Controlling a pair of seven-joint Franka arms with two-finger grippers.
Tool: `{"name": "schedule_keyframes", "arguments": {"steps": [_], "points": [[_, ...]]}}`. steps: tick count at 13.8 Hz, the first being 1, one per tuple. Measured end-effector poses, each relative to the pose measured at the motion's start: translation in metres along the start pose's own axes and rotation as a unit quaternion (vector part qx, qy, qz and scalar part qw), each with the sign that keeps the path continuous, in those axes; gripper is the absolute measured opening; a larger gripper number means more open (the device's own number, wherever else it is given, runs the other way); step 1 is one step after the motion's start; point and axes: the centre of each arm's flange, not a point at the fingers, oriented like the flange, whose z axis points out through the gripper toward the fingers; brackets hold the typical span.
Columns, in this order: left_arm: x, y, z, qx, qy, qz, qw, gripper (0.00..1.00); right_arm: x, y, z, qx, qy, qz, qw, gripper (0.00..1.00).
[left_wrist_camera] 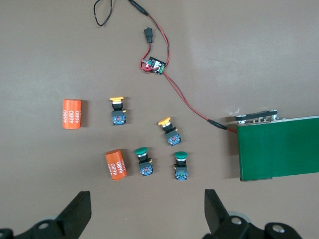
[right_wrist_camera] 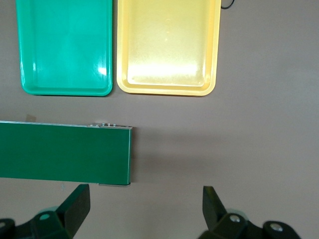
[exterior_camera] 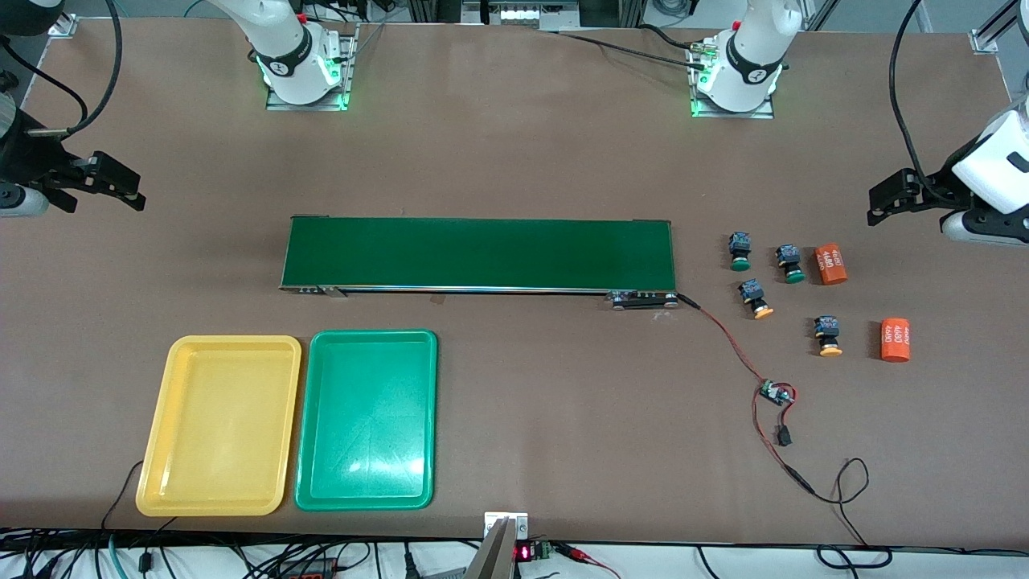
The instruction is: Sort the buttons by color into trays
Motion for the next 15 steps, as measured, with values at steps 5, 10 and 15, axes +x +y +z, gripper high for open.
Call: {"name": "schedule_keyframes", "arguments": {"steps": [5, 10, 15], "points": [[-0.0005, 0.0001, 0.0003, 0.000, -0.003, 0.000, 1.000, 1.00, 0.0002, -0.0035, 0.0004, 0.000, 0.000, -0.003, 1.000, 1.00], [-0.0005, 0.0001, 0.0008, 0.000, -0.004, 0.000, 1.000, 1.00, 0.0003, -0.0041, 0.0008, 0.000, -0.001, -0.004, 1.000, 1.00], [-0.0011, -0.0013, 0.0041, -0.001, -0.013, -0.001, 1.000, 1.00, 0.0003, -0.0044, 0.0011, 0.000, -0.001, -0.004, 1.000, 1.00]]}}
